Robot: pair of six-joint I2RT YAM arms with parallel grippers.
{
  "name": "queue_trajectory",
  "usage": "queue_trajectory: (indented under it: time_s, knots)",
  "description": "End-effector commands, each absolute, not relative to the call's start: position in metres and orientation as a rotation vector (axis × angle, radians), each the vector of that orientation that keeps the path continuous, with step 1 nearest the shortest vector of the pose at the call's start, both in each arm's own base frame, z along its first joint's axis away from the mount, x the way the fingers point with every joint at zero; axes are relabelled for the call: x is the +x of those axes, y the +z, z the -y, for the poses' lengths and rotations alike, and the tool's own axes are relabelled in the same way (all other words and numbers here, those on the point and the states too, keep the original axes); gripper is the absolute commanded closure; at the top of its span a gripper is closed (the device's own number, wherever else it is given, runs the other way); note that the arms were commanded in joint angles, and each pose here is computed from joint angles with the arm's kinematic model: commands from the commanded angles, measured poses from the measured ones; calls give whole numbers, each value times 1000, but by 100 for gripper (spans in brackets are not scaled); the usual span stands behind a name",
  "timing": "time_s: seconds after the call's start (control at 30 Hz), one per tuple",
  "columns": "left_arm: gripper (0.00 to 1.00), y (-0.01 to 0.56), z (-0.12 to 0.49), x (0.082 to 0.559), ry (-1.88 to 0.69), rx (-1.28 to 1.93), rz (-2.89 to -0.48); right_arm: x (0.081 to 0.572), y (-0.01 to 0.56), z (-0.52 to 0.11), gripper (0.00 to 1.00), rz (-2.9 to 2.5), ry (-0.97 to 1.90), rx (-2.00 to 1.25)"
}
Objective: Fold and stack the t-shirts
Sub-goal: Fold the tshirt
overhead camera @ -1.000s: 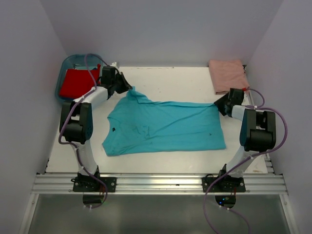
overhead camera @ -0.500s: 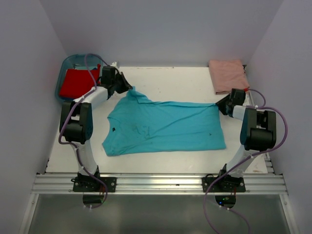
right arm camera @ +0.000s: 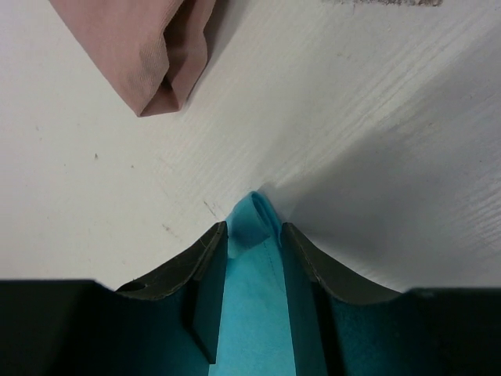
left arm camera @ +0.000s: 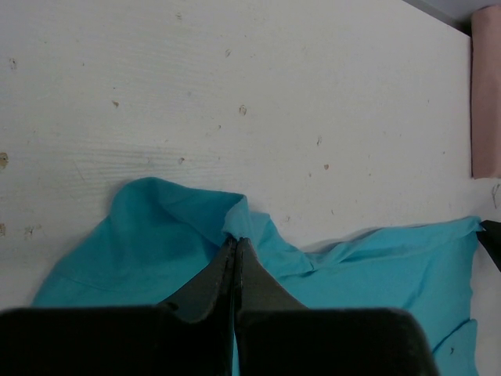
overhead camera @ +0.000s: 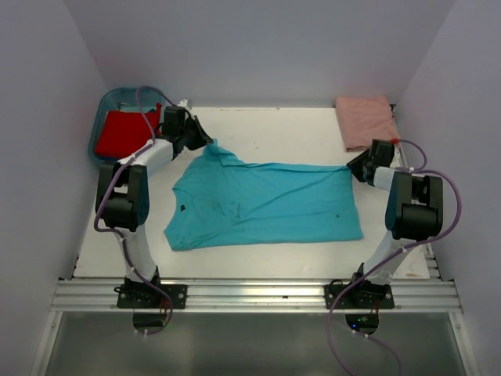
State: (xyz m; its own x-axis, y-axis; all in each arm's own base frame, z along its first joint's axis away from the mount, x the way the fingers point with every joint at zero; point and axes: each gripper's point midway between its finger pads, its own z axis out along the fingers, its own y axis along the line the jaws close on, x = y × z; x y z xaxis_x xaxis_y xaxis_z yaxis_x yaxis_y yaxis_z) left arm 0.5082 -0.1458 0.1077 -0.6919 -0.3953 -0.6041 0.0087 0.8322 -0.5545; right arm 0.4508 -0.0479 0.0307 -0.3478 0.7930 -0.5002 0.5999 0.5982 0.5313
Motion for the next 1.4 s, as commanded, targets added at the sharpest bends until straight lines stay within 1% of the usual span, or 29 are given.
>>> queue_trajectory:
  time_s: [0.0, 0.07, 0.23, 0.57, 0.67, 0.77, 0.8, 0.83, 0.9, 1.0, 1.07, 1.2, 1.33, 1.37]
  knots:
    - [100, 130, 145, 513, -716, -266, -2178, 468, 41, 56, 62, -2031, 310, 1067]
    - [100, 130, 145, 513, -717, -263, -2178, 469, 38, 57, 63, -2033, 308, 1069]
    - [100, 132, 144, 513, -713, -262, -2174, 473, 38, 57, 69, -2029, 311, 1065]
    - [100, 130, 144, 511, -713, -261, -2181, 473, 45, 59, 89, -2012, 312, 1047]
    - [100, 132, 144, 512, -712, -261, -2176, 474, 54, 59, 92, -2003, 309, 1028]
    - [100, 131, 144, 511, -709, -259, -2177, 474, 59, 60, 91, -1999, 300, 1017]
    - [100, 131, 144, 511, -709, -256, -2177, 475, 61, 61, 82, -2004, 293, 1012]
    - [100, 130, 144, 511, -709, -257, -2180, 476, 60, 61, 77, -2013, 290, 1014]
    - [100, 130, 144, 512, -710, -258, -2177, 477, 60, 61, 70, -2020, 289, 1011]
    - [100, 130, 144, 511, -710, -259, -2180, 478, 60, 62, 67, -2018, 284, 1010]
    - [100, 130, 144, 512, -710, -258, -2177, 479, 59, 62, 67, -2019, 283, 1010]
    - [100, 131, 144, 512, -710, -258, -2177, 482, 59, 62, 70, -2022, 287, 1005]
    - [100, 131, 143, 512, -704, -259, -2177, 482, 56, 61, 77, -2031, 290, 1007]
    - [100, 131, 143, 512, -706, -258, -2177, 481, 55, 60, 81, -2034, 292, 1009]
